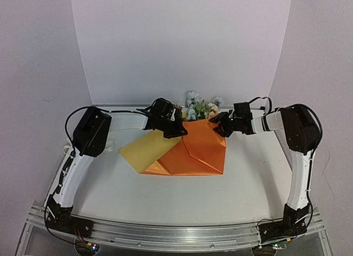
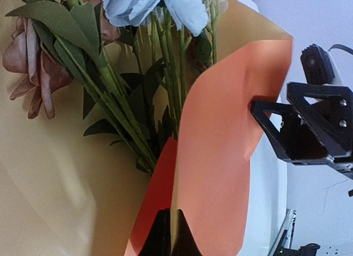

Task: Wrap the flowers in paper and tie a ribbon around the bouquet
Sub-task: Press the fold line of the 2/3-folded wrapping paper.

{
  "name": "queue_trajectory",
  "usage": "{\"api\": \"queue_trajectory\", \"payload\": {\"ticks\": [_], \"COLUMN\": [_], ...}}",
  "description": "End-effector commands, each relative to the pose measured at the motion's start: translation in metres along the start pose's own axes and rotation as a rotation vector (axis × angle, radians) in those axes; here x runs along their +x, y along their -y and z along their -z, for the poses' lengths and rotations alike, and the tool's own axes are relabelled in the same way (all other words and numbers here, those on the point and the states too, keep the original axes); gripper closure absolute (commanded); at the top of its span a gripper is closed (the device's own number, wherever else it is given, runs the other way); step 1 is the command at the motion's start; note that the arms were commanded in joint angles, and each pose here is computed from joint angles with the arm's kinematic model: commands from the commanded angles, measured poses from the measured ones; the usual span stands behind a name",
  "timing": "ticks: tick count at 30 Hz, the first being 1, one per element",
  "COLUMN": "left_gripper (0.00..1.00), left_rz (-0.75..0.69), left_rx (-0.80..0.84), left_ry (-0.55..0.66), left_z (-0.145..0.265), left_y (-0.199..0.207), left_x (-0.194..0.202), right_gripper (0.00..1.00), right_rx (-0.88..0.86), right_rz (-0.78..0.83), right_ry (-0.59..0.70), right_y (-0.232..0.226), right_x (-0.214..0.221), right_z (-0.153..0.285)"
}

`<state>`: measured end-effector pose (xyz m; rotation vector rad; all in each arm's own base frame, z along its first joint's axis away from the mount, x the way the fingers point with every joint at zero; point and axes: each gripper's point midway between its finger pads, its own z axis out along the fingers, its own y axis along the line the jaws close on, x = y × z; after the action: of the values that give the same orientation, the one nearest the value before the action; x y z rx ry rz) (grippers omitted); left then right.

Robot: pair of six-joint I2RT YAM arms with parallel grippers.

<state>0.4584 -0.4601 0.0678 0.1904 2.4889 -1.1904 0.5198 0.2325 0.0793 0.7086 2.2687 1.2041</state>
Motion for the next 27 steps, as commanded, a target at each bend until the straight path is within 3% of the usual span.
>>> {"api": "queue_trajectory", "payload": {"ticks": [1, 5, 16, 27], "left_gripper": [1.0, 1.0, 1.0, 1.0], "left_rz": [-0.007, 0.007, 0.016, 0.027], "left_rx": [0.0, -0.007, 0.0, -0.003], "left_ry": [0.018, 0.013, 0.006, -0.009], "left_z": [-0.005, -0.007, -0.009, -0.007], "left_y": [-0.006, -0.012, -0.014, -0.017], "left_x": [-0.009, -0.008, -0.006, -0.004], "right_gripper": [0.46, 0.45, 0.4, 0.39], "right_rx": [0.045, 0.05, -0.004, 0.062], "right_rz": [-0.047, -0.069, -0.071, -0.171], "right_ry": [0.044, 0.056, 0.067, 0.06], "right_y": [0.027, 0.036, 0.009, 0.056], "right_x": [-0.025, -0.037, -0.055, -0.069], "right_z": [-0.004, -0.001, -0.006, -0.028]}}
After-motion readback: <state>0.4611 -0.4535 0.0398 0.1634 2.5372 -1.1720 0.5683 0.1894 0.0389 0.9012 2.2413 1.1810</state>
